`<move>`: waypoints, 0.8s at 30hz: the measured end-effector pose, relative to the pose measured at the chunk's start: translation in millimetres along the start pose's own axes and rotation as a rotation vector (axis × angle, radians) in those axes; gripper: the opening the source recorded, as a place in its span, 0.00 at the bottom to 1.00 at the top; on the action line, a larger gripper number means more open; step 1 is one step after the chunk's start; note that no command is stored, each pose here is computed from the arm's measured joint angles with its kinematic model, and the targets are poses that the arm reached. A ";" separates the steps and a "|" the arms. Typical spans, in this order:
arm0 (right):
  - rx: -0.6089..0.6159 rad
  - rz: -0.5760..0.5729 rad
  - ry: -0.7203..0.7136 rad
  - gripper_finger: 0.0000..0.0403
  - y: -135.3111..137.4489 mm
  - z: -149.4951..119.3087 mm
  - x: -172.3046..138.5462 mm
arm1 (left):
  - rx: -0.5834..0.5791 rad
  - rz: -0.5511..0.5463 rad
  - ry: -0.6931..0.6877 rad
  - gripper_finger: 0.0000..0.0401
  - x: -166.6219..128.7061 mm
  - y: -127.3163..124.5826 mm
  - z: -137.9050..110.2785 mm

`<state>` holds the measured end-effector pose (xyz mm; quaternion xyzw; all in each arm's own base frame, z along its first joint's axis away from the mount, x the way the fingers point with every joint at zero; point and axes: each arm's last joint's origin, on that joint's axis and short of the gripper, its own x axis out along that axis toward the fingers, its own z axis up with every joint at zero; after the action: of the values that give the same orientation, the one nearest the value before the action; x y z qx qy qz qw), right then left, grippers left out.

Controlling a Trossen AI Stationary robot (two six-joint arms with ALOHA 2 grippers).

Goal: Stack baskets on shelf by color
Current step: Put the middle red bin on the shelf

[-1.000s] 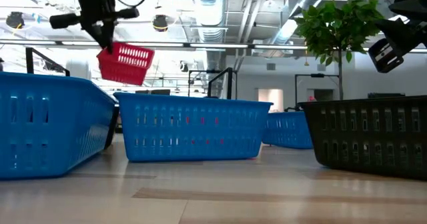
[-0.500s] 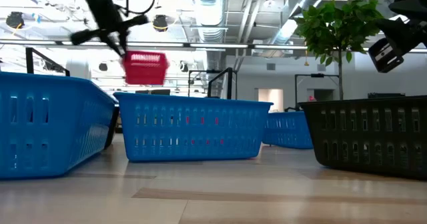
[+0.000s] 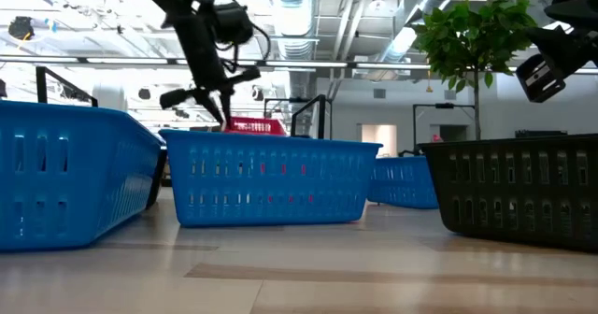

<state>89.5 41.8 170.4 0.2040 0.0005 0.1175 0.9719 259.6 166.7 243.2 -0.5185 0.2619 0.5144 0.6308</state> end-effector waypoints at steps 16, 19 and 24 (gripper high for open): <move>-0.002 -0.001 0.003 0.33 -0.1 -0.4 0.0 | 0.018 0.006 0.086 0.05 23.0 -21.3 2.9; -0.002 -0.001 0.004 0.33 -0.1 -0.3 0.0 | 0.004 0.019 0.067 0.08 23.6 -20.4 3.1; -0.002 -0.001 0.004 0.33 -0.2 -0.5 0.0 | 0.003 0.016 0.062 0.16 23.6 -20.7 3.4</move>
<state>89.5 41.9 169.9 0.2027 0.0026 0.1172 0.9722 285.9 180.1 231.9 -0.5310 0.2862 0.5030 0.6190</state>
